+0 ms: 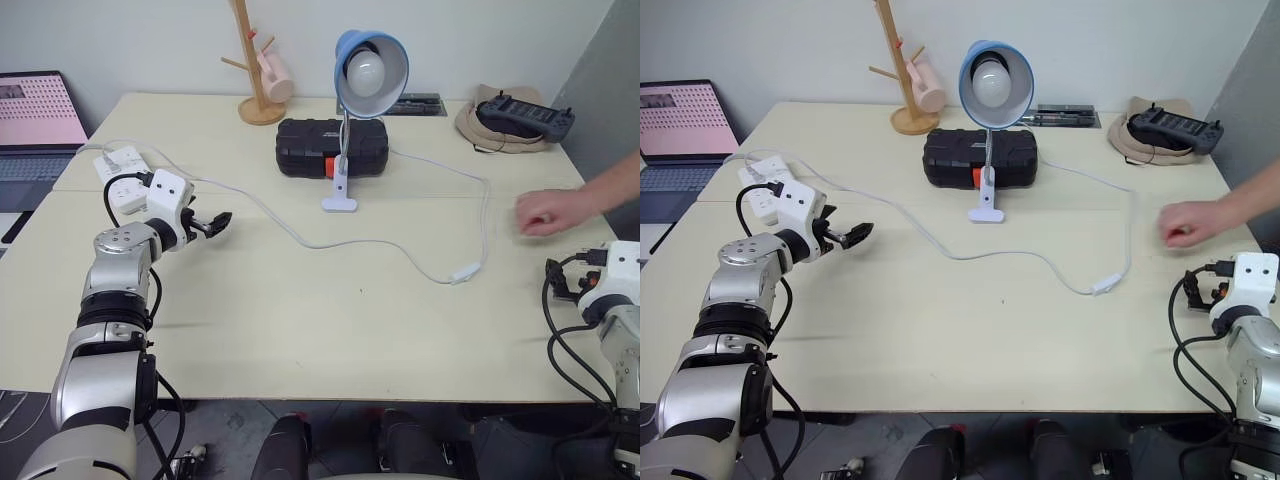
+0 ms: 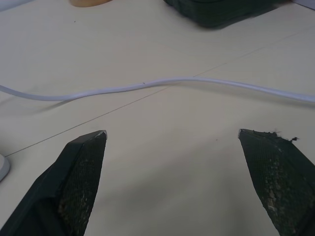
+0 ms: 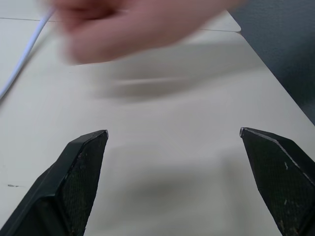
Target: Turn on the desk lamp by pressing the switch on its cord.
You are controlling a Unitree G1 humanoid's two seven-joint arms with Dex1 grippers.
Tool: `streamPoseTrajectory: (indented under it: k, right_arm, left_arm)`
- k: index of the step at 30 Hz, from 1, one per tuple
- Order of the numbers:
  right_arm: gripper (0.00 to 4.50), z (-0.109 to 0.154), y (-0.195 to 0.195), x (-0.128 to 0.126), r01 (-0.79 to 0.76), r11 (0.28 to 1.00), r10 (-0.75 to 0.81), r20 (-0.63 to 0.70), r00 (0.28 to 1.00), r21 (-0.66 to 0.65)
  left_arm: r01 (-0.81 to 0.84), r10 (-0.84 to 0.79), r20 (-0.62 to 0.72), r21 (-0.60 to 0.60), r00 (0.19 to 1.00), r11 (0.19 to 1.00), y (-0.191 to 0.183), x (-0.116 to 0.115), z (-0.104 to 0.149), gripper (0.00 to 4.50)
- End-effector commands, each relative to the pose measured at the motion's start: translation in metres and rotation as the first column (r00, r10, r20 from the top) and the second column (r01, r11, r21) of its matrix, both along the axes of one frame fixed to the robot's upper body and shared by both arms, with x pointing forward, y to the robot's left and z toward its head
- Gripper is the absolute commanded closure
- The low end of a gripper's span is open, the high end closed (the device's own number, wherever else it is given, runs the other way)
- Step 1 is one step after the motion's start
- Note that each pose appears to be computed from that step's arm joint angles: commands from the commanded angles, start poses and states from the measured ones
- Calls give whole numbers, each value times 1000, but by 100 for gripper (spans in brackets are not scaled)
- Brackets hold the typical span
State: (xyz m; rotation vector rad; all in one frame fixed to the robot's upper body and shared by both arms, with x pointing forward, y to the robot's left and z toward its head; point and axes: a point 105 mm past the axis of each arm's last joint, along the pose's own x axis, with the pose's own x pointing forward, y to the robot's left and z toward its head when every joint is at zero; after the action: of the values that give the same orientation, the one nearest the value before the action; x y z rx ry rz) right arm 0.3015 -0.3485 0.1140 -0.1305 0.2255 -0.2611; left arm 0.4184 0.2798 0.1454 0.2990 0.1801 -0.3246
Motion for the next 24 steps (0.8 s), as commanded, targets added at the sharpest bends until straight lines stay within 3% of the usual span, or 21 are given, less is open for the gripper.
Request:
streamPoseTrajectory:
  k: [1,15,24]
  right_arm:
    - [0,17,-6,-4,21,999,-20,54,998,-32]
    - [0,20,-5,-6,9,999,-7,46,999,-44]
    - [0,21,2,-13,-41,996,42,16,999,-76]
  left_arm:
    - [8,-9,55,11,998,1000,5,0,21,3]
    - [51,-50,59,-5,997,999,-3,0,23,3]
    - [227,-229,30,56,973,972,-38,-3,24,3]
